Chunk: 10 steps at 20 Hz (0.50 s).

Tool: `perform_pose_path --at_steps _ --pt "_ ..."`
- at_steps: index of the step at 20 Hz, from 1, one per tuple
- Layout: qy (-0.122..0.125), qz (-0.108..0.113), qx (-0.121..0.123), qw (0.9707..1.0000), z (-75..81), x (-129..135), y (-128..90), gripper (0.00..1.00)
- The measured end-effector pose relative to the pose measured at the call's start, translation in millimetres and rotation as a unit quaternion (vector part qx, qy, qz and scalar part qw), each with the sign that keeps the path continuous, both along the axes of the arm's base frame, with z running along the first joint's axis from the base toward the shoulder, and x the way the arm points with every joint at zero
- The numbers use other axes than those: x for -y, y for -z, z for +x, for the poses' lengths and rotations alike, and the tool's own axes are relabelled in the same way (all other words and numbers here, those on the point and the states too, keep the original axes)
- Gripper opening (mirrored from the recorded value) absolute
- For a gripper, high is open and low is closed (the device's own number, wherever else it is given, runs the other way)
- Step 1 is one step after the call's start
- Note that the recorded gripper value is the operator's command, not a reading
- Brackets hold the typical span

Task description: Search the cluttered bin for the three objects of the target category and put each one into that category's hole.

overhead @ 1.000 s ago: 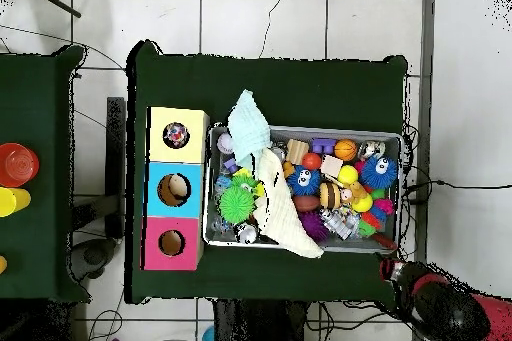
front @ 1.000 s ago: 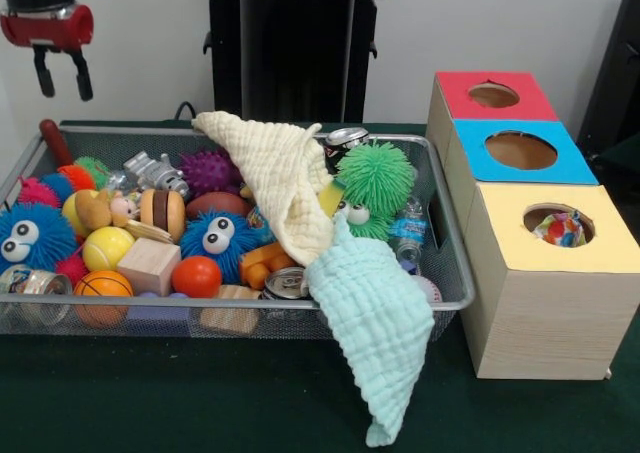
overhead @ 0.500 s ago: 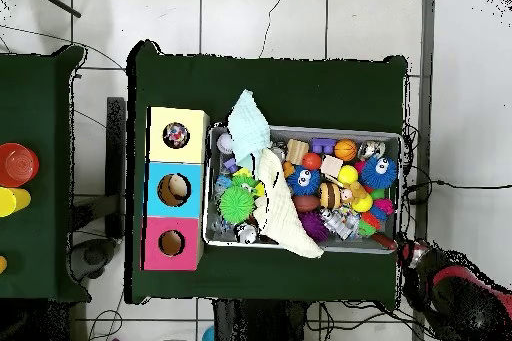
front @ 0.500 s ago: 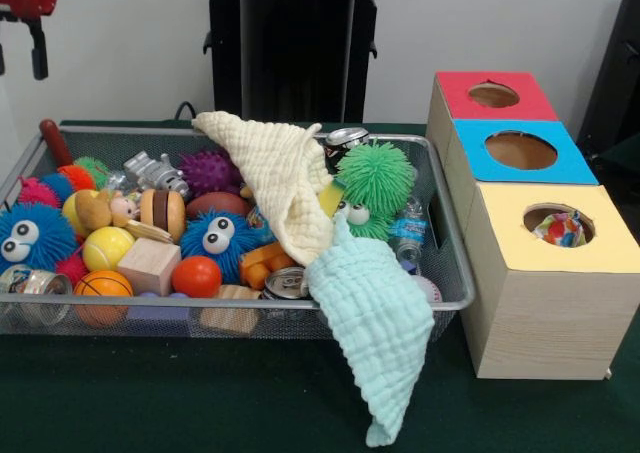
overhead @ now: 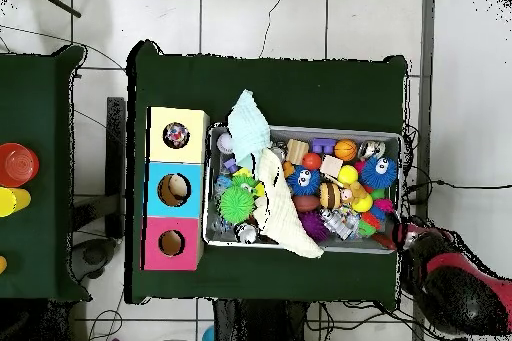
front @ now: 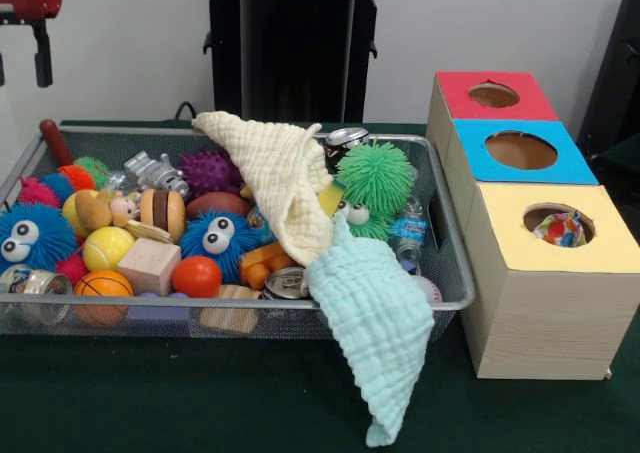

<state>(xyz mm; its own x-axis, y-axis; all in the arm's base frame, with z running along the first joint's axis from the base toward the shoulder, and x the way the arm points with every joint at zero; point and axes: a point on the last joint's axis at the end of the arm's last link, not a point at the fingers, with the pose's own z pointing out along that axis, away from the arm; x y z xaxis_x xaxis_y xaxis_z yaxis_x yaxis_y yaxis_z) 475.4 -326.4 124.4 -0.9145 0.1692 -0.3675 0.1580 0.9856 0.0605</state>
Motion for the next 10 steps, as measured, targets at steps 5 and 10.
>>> perform_pose_path --at_steps 5,10 --pt "-0.013 0.012 0.004 0.9998 8.3 -16.5 7.4 1.0" --pt "-0.041 0.019 0.0 0.999 18.1 -44.8 19.5 1.0"
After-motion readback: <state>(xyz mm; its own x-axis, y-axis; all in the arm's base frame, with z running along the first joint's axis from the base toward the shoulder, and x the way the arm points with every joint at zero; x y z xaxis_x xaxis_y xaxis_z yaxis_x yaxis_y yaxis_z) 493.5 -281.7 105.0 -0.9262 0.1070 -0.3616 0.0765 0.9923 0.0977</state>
